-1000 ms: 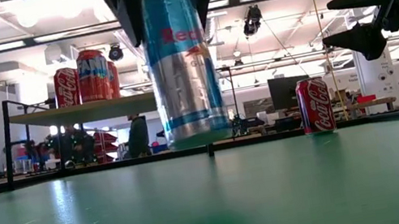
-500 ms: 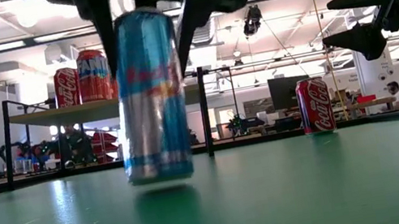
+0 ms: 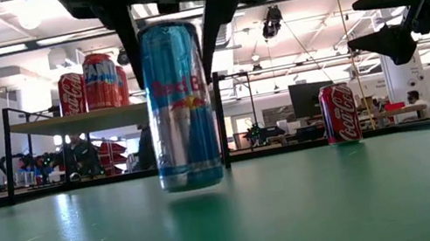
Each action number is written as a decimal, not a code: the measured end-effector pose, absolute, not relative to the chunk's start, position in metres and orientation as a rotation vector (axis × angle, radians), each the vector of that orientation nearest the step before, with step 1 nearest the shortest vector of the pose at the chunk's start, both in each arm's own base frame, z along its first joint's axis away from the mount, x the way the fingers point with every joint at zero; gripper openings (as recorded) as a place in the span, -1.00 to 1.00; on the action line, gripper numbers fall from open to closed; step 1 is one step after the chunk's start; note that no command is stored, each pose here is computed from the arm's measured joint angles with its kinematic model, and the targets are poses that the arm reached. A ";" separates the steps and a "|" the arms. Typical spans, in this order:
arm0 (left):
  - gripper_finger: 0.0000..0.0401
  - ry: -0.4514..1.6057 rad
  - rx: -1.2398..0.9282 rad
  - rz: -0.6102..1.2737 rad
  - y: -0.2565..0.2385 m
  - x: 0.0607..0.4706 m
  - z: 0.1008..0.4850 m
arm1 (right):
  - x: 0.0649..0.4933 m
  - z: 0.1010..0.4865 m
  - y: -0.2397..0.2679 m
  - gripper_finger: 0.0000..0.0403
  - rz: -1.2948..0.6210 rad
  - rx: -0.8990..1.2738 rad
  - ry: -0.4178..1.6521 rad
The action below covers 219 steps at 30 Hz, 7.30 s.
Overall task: Place canned beverage on shelf
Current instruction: Put the left blue soda can on the shelf
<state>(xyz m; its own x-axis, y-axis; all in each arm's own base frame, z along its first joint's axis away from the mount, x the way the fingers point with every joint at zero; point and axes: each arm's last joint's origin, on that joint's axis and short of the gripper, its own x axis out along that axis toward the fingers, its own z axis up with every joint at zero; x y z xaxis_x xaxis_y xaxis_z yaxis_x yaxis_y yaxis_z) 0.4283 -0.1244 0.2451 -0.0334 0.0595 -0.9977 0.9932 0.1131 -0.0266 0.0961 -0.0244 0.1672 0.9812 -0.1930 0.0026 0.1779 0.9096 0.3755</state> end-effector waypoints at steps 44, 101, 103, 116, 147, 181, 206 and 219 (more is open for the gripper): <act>0.22 1.118 1.329 -1.357 -0.132 0.430 0.243 | 0.096 0.167 -0.024 0.90 -0.191 0.383 -0.040; 0.99 1.397 -0.410 0.341 -0.128 0.439 0.268 | 0.096 0.167 -0.024 0.90 -0.191 0.383 -0.040; 0.99 1.353 -0.487 0.495 -0.126 0.438 0.268 | 0.096 0.167 -0.024 0.90 -0.191 0.384 -0.039; 0.99 1.026 -1.025 1.099 -0.125 0.435 0.267 | 0.096 0.167 -0.024 0.90 -0.191 0.384 -0.039; 0.99 0.982 -1.227 1.317 -0.171 0.426 0.238 | 0.096 0.167 -0.024 0.90 -0.191 0.383 -0.041; 0.99 0.646 -0.940 1.349 -0.211 0.415 0.200 | 0.096 0.167 -0.024 0.90 -0.190 0.383 -0.042; 0.05 0.639 -0.925 1.335 -0.213 0.414 0.200 | 0.096 0.167 -0.024 0.90 -0.190 0.383 -0.043; 0.05 0.673 -0.869 1.229 -0.201 0.411 0.237 | 0.096 0.168 -0.024 0.90 -0.190 0.383 -0.043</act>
<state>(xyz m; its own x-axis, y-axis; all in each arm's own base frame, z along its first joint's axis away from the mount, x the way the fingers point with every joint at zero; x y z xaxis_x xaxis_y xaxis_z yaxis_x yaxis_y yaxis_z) 0.4108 -0.2012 0.2370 0.2216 0.5115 -0.8302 -0.9750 0.1017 -0.1975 0.0961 -0.0244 0.1676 0.9813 -0.1925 0.0062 0.1761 0.9100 0.3754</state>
